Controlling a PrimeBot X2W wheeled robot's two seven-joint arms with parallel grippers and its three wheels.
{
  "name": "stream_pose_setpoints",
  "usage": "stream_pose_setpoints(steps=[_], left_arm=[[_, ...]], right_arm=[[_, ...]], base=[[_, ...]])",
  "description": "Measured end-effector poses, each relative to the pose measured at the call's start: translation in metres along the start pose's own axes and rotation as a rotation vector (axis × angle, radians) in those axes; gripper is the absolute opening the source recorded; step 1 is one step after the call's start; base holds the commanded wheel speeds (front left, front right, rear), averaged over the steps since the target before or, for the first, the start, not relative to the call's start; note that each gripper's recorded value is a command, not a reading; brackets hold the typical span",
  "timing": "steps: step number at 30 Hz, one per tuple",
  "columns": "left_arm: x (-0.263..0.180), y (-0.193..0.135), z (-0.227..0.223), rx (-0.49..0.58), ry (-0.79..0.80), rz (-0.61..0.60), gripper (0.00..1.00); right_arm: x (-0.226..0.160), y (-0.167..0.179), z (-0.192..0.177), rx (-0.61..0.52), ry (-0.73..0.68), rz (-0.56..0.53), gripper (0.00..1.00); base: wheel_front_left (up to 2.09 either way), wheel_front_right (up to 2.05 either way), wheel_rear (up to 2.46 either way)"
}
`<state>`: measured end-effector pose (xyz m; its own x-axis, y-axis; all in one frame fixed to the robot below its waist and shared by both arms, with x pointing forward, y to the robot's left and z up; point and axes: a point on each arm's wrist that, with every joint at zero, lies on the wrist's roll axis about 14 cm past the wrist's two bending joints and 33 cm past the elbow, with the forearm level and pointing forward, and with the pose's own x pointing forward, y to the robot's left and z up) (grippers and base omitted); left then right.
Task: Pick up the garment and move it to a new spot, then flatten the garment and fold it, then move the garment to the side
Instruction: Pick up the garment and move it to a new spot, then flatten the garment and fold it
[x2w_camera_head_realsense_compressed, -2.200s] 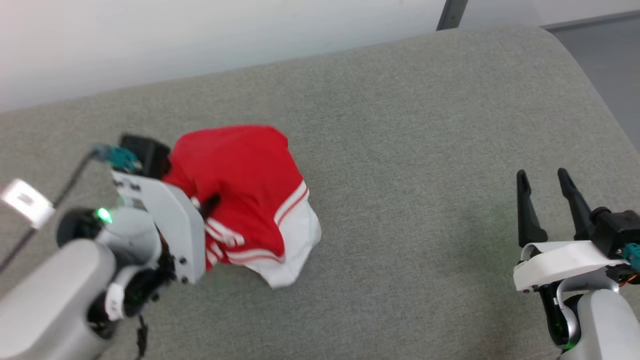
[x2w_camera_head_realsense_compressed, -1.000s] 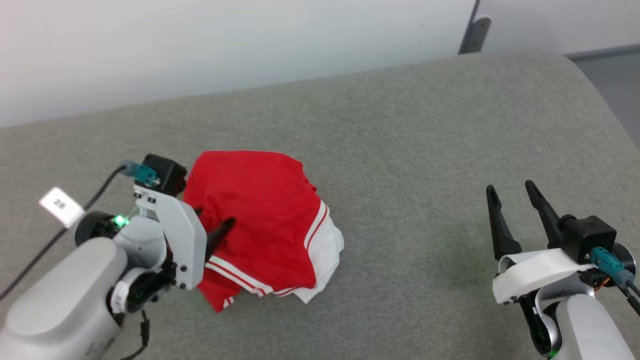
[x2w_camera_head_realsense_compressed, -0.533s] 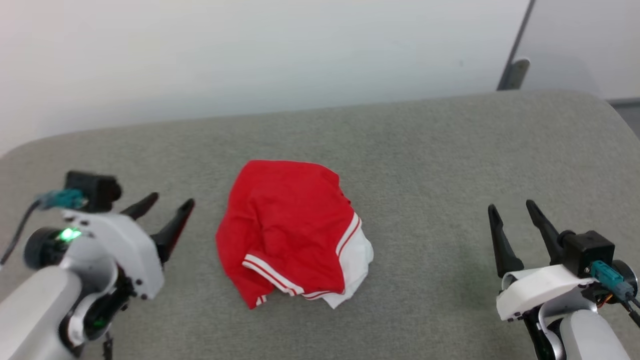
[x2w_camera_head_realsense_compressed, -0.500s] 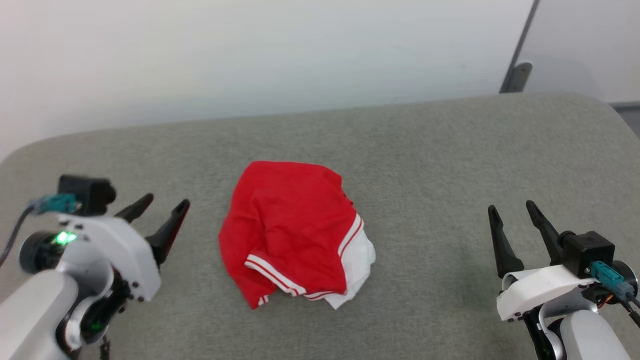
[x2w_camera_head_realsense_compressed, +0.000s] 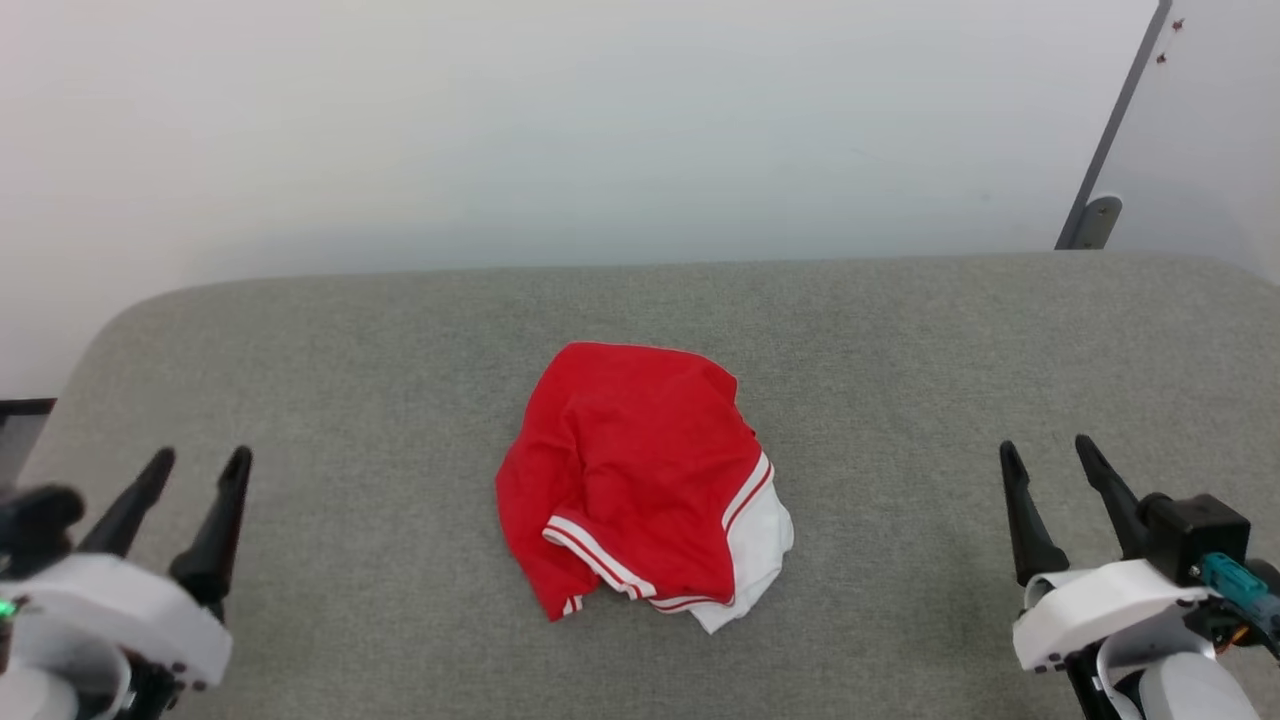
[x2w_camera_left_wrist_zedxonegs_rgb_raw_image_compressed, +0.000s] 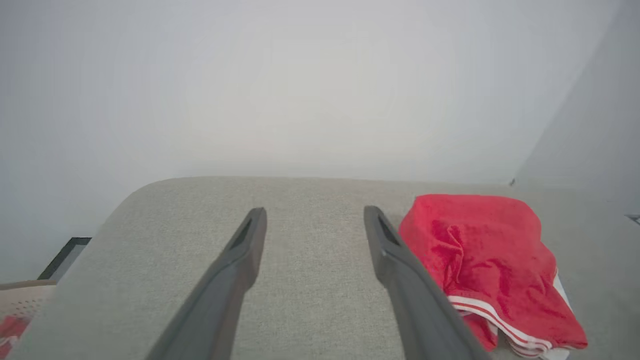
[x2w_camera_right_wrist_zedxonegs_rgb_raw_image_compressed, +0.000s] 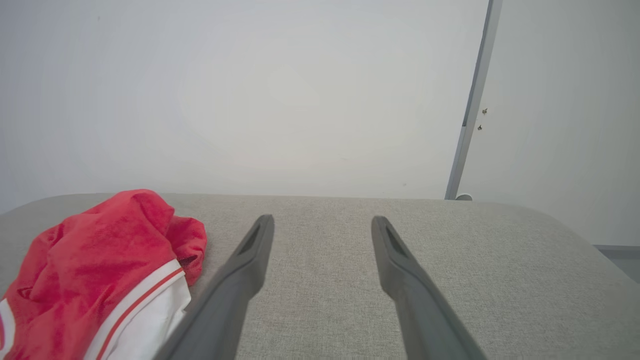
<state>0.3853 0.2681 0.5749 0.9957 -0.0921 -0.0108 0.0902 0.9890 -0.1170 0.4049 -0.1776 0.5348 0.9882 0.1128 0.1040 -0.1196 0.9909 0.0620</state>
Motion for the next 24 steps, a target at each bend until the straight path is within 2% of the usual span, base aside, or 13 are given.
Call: stream_pose_setpoints(steps=[14,24], left_arm=[[-0.044,0.046,-0.008,-0.057,-0.073,0.174,1.0],[-0.059,0.051,-0.015,-0.058,-0.089,0.19,1.0]], right_arm=[[-0.011,-0.006,-0.007,0.018,0.016,-0.031,1.0],[-0.009,0.0,-0.01,0.026,0.025,-0.021,1.0]], base=[[0.0,0.0,0.0],[0.0,0.0,0.0]])
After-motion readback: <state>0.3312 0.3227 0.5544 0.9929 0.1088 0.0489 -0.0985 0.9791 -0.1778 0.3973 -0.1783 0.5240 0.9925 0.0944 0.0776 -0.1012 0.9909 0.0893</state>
